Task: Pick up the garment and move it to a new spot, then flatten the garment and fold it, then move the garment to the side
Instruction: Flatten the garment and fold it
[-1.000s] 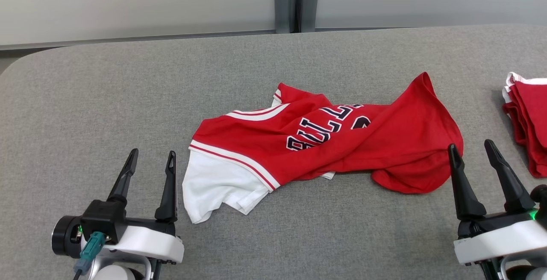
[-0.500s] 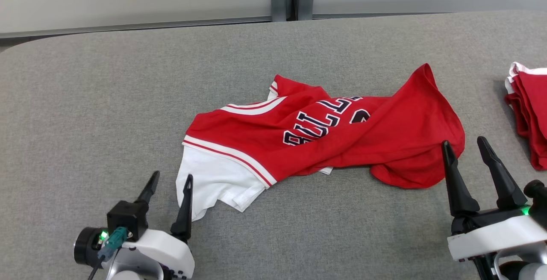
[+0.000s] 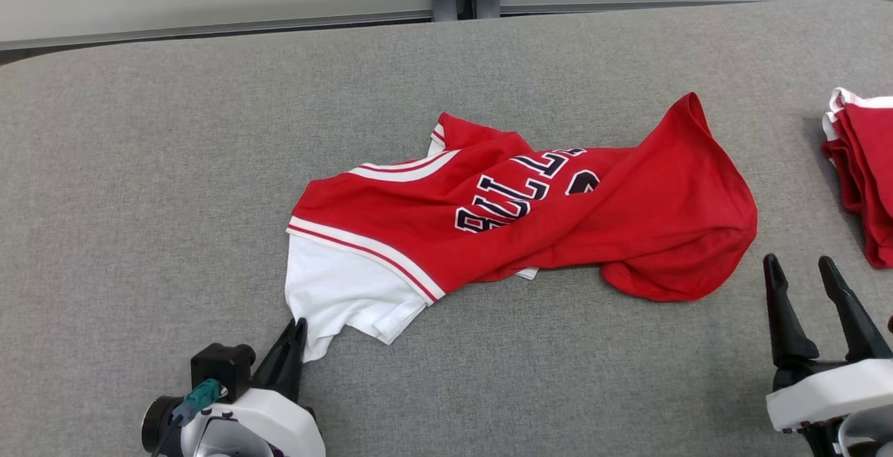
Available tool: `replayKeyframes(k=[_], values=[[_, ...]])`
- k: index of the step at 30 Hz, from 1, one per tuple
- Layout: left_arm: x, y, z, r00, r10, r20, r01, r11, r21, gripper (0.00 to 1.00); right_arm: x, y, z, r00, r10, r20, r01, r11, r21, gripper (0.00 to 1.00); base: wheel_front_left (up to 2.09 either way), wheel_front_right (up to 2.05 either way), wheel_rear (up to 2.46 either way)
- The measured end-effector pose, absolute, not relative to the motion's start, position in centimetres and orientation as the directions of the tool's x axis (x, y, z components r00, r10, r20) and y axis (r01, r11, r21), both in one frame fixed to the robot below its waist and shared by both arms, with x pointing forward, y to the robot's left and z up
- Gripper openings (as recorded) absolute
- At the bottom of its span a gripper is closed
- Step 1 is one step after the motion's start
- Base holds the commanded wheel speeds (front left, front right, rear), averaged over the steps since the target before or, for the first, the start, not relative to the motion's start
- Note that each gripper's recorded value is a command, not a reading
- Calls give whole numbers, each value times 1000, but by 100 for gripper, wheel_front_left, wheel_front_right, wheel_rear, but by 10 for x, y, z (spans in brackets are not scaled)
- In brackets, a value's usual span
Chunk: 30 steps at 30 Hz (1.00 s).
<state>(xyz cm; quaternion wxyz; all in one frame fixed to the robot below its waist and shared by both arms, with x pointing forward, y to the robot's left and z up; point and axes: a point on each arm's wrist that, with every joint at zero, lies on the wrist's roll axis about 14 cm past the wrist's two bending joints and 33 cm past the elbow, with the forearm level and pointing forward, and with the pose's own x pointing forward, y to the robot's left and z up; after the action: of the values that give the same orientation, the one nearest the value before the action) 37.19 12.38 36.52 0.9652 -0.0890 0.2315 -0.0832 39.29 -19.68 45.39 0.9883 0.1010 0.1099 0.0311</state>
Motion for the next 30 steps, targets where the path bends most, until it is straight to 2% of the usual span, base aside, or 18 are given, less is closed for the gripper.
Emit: replayKeyframes(k=[5,14,15,16,17,24,30], values=[[378,127,366,886,-194,-422,117,972,-203,0,391,-212,424,950,62,-306,0,980,199,100,0,0,0],[390,130,366,895,-185,-406,111,974,-198,0,420,-195,408,930,147,-337,-65,968,241,100,0,0,0],[390,131,366,897,-181,-404,108,974,-197,0,422,-192,406,927,159,-341,-74,966,249,71,0,0,0],[392,132,366,898,-177,-402,105,975,-195,0,424,-190,405,925,168,-341,-78,962,261,29,0,0,0],[394,133,367,901,-173,-398,103,976,-192,0,426,-188,404,923,177,-342,-87,961,262,0,0,0,0],[405,140,376,924,-156,-350,99,979,-176,0,433,-186,408,928,203,-313,-121,958,261,0,0,0,0],[427,144,422,974,-134,-182,104,981,-166,0,442,-189,438,958,202,-205,-158,964,213,0,0,0,0]])
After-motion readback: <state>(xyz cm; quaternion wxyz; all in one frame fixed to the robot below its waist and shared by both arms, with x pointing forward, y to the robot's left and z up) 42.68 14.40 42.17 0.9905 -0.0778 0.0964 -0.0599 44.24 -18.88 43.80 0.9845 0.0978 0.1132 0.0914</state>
